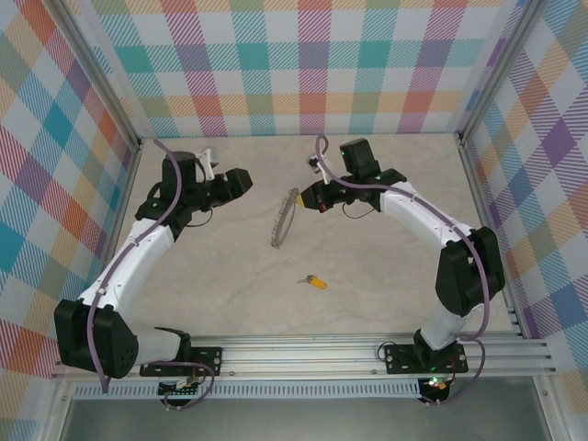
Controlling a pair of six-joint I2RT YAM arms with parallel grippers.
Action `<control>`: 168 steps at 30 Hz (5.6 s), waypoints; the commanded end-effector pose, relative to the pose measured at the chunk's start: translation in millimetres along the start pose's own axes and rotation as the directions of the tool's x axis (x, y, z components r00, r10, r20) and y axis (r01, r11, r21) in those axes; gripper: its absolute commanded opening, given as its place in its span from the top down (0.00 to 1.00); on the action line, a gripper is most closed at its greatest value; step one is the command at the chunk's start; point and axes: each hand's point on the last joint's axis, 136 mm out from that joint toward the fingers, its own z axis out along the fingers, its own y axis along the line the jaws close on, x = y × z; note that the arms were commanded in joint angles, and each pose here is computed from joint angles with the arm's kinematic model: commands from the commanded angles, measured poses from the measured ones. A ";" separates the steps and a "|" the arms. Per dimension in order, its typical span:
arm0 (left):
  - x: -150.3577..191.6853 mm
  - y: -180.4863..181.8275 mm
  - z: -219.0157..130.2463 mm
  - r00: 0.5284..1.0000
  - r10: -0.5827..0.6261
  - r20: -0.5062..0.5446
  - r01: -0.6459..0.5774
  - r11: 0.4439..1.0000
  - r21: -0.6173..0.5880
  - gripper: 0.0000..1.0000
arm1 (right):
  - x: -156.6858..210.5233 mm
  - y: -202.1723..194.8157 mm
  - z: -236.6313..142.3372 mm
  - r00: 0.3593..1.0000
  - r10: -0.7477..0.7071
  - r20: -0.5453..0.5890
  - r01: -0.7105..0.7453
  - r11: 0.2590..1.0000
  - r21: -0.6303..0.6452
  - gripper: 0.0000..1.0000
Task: Put the keys on the keyring
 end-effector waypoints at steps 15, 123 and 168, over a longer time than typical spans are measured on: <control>35.9 -85.8 66.2 0.975 0.162 -0.151 -0.102 0.935 0.340 0.65 | -25.7 20.3 -23.6 0.992 0.031 0.125 -0.016 0.993 -0.120 1.00; 21.2 -11.9 63.7 0.999 0.029 0.026 -0.028 0.999 -0.036 0.58 | 80.9 -121.9 76.6 0.881 0.423 -0.213 -0.373 0.897 0.238 0.56; 18.7 -13.0 69.7 0.999 0.019 0.026 -0.018 0.999 -0.029 0.57 | 83.9 -140.7 87.8 0.888 0.383 -0.255 -0.314 0.909 0.273 0.81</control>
